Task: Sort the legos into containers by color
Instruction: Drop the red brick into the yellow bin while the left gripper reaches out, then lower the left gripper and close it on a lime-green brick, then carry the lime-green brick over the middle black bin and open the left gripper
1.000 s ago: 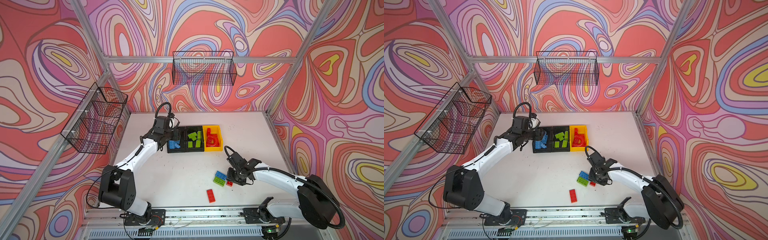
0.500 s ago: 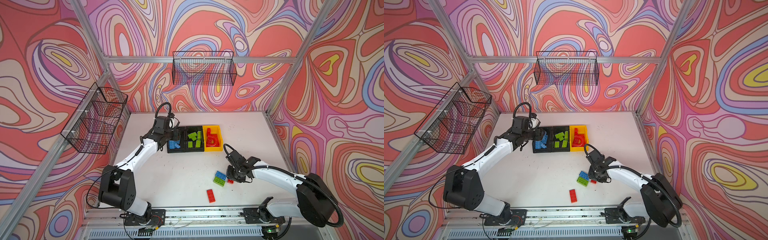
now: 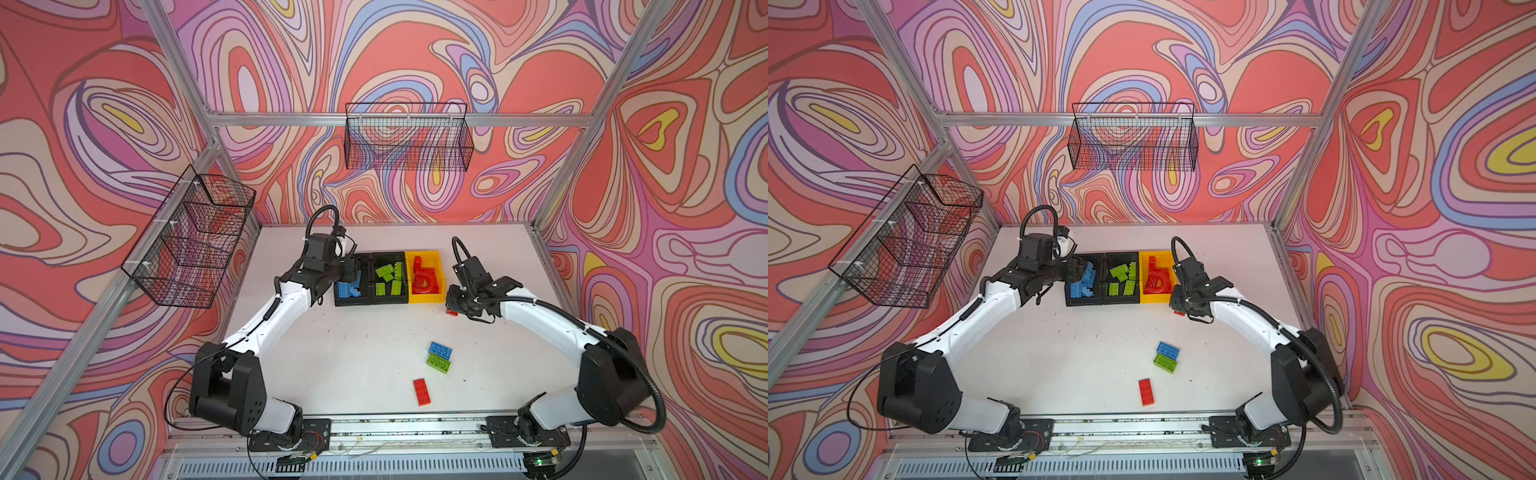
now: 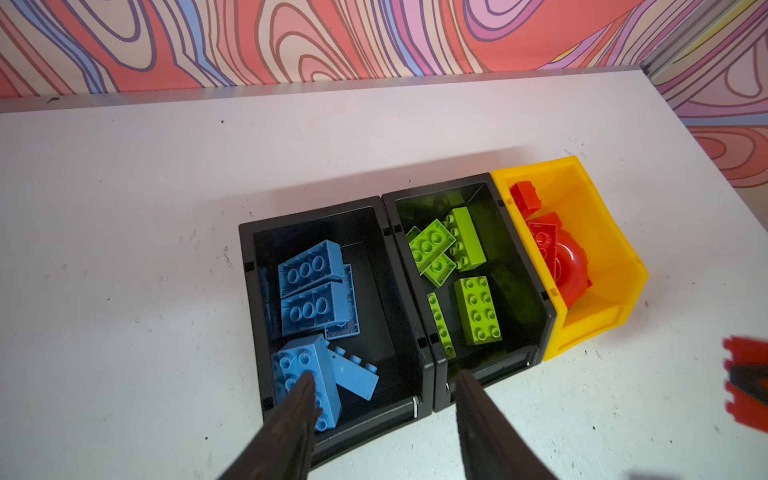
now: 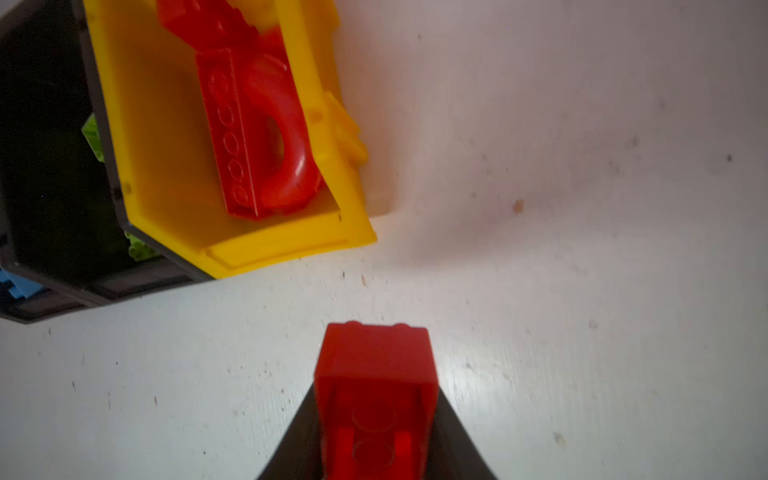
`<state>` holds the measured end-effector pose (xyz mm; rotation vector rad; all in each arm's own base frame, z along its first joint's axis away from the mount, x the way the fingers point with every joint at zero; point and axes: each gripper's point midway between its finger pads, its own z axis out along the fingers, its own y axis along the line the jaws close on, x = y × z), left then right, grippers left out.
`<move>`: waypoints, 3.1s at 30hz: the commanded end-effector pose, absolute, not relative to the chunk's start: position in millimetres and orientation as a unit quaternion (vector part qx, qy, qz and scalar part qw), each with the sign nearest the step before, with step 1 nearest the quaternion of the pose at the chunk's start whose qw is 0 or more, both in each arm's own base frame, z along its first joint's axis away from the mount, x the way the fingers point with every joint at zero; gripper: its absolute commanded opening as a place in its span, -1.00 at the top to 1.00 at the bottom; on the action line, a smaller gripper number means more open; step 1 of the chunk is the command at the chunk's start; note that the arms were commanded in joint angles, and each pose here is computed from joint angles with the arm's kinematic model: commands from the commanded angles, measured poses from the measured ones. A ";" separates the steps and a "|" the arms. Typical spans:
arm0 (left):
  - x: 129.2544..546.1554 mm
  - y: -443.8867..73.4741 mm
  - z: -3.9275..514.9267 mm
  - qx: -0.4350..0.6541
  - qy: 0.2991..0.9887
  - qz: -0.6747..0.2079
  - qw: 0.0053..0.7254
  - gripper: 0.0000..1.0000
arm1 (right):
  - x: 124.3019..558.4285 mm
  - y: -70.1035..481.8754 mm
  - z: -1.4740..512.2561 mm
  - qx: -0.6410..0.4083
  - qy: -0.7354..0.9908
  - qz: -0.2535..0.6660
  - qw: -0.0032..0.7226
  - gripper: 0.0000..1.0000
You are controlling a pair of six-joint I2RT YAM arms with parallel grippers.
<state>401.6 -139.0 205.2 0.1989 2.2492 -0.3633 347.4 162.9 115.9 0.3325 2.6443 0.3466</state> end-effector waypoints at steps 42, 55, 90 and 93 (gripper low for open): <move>175.7 -369.6 64.2 0.317 0.932 -0.126 0.126 -0.73 | 437.6 83.4 170.4 0.108 0.913 0.131 0.372 -0.63; 165.6 -391.1 42.2 0.334 0.936 -0.096 0.060 -0.75 | 429.0 62.7 167.1 0.126 0.906 0.149 0.376 -0.63; 210.7 -351.2 45.5 0.293 0.947 -0.076 0.103 -0.10 | 417.5 56.4 159.9 0.137 0.910 0.151 0.362 -0.46; 230.5 -341.2 61.8 0.285 0.947 -0.080 0.127 -0.10 | 415.2 60.7 154.8 0.139 0.910 0.165 0.353 -0.45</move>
